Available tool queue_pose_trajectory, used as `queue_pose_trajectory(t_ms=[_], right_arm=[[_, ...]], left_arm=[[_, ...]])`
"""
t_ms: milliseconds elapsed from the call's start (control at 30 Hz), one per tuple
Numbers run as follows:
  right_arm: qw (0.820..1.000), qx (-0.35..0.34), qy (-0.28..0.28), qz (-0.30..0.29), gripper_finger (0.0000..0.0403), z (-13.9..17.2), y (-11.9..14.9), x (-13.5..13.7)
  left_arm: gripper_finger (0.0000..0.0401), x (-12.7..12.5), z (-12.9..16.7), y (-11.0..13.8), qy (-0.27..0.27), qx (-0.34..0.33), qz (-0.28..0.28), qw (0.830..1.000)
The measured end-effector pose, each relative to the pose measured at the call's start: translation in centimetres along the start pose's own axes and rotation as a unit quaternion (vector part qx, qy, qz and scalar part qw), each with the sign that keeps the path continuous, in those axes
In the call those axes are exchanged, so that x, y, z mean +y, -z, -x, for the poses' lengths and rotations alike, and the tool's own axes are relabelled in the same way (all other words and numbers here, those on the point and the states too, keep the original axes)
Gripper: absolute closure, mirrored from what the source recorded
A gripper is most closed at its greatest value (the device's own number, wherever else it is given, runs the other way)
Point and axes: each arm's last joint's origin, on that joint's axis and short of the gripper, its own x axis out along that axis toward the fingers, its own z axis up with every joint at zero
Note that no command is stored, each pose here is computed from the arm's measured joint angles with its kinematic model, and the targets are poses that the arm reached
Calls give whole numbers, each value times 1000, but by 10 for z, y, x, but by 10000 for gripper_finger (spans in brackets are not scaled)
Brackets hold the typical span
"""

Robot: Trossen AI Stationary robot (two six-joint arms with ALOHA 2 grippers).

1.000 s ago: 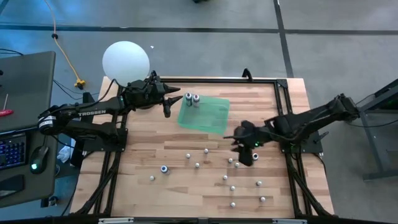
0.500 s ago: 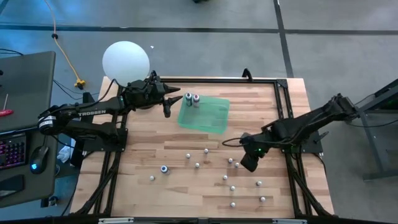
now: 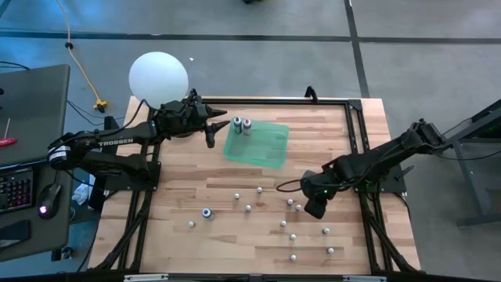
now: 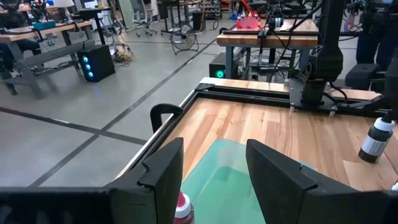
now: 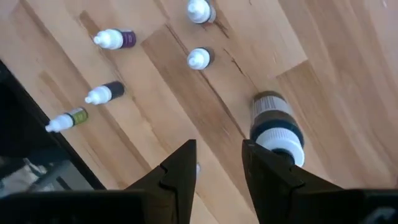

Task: Pick & Place food coloring
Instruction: Put the black food coloring bottle into the bin

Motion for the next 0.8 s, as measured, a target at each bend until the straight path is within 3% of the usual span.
queue_pose_trajectory(t_ms=[267,533,800], right_arm=[[997,-46,46,50,281,0,-2,-3],[998,9,57,8,281,1,5,-9],[996,-3,83,11,281,1,5,-12]], left_arm=[[229,0,0,0,0,0,0,1000],[229,0,0,0,0,1,0,1000],[229,0,0,0,0,2,0,1000]])
